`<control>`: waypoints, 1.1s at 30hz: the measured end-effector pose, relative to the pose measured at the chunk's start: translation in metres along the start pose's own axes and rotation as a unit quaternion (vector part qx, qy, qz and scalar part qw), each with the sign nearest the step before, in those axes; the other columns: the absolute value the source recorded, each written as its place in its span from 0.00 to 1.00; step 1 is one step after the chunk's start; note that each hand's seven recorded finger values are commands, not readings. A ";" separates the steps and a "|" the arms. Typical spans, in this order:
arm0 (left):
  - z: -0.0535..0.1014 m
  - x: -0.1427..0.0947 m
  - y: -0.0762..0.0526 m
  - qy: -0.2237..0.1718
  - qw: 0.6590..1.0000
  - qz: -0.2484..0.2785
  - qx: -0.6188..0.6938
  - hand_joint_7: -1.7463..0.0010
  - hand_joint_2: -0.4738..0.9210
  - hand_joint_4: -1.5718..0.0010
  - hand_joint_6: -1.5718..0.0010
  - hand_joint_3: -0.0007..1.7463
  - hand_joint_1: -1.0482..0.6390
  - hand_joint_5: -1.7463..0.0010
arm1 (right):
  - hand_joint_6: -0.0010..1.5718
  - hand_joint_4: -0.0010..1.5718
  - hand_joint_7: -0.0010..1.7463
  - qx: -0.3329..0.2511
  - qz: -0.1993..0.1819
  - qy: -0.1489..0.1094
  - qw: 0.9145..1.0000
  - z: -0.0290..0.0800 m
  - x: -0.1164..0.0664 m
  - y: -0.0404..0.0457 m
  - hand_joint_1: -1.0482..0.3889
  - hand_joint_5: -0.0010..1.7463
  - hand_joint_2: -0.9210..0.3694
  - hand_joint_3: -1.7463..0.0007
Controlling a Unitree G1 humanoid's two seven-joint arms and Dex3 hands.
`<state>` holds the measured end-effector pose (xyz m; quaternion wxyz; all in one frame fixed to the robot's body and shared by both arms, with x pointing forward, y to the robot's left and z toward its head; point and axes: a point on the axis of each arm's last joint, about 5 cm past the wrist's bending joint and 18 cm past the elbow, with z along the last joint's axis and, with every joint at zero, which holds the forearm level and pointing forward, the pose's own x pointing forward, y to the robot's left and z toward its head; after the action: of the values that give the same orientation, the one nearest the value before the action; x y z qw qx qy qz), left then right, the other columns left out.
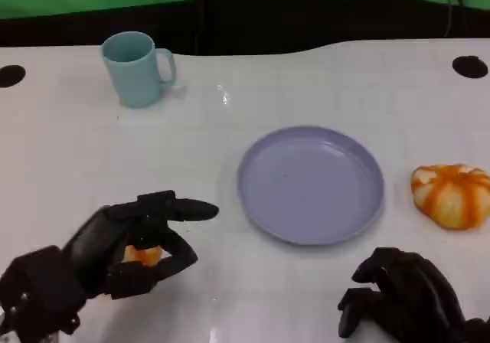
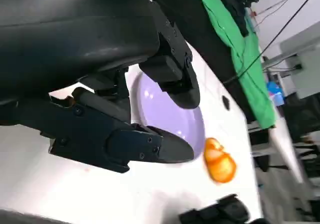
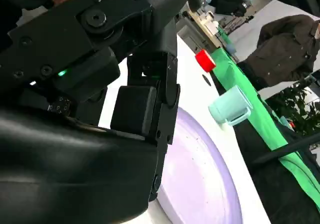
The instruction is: Grasp the bread from the table and place it into the plate.
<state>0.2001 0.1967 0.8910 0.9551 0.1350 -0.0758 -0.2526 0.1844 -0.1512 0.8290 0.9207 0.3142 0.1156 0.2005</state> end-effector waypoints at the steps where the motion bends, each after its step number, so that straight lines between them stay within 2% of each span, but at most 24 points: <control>1: 0.004 -0.001 0.002 0.006 1.000 0.000 0.028 0.98 1.00 0.67 0.63 0.07 0.29 0.60 | 1.00 0.99 0.21 0.000 0.000 0.000 1.000 0.000 0.000 0.0001 0.03 0.45 0.16 1.00; 4: 0.017 -0.002 0.010 0.020 0.992 -0.006 0.122 1.00 1.00 0.72 0.70 0.07 0.25 0.73 | 1.00 0.99 0.22 0.000 0.000 0.000 1.000 0.000 0.000 0.0002 0.02 0.45 0.16 1.00; 6: 0.028 -0.004 0.015 0.030 0.978 -0.018 0.204 1.00 1.00 0.72 0.74 0.07 0.22 0.83 | 1.00 0.99 0.22 0.000 -0.001 0.000 1.000 0.000 0.000 0.0003 0.02 0.45 0.16 1.00; 8: 0.036 -0.006 0.019 0.048 0.959 -0.030 0.279 1.00 1.00 0.74 0.78 0.07 0.20 0.88 | 1.00 0.99 0.22 0.000 -0.001 0.001 1.000 0.000 0.000 0.0004 0.02 0.45 0.16 1.00; 12: 0.051 -0.007 0.017 0.078 0.918 -0.051 0.386 1.00 1.00 0.76 0.82 0.05 0.19 0.92 | 1.00 0.99 0.22 0.000 -0.001 0.000 1.000 0.000 0.000 0.0004 0.01 0.45 0.16 1.00; 16: 0.063 -0.008 0.017 0.100 0.885 -0.046 0.452 1.00 0.99 0.78 0.82 0.03 0.19 0.94 | 1.00 0.99 0.22 0.000 -0.002 0.000 1.000 0.000 0.000 0.0006 0.01 0.44 0.17 1.00; 21: 0.075 -0.010 0.007 0.143 0.833 -0.059 0.531 1.00 0.99 0.79 0.82 0.02 0.19 0.95 | 1.00 0.99 0.21 0.000 -0.002 0.000 1.000 0.000 0.000 0.0005 0.01 0.44 0.17 1.00; 23: 0.076 -0.009 0.006 0.148 0.829 -0.060 0.535 1.00 0.98 0.78 0.83 0.01 0.20 0.96 | 1.00 1.00 0.21 0.000 -0.002 0.000 1.000 0.000 0.000 0.0005 0.01 0.44 0.16 1.00; 28: 0.067 -0.004 -0.007 0.202 0.765 -0.065 0.608 1.00 0.96 0.80 0.86 0.00 0.22 0.98 | 1.00 0.99 0.22 0.000 -0.003 0.001 1.000 0.000 0.000 0.0001 0.01 0.44 0.16 1.00; 33: 0.051 0.009 -0.012 0.240 0.754 -0.077 0.607 1.00 0.96 0.82 0.88 0.00 0.21 0.99 | 1.00 0.99 0.21 0.001 -0.003 0.002 1.000 0.000 0.000 -0.0001 0.02 0.45 0.16 1.00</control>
<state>0.1914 0.1715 0.9365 0.6367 0.7480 0.0296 -0.1850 0.1844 -0.1514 0.8291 0.9207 0.3143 0.1188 0.1983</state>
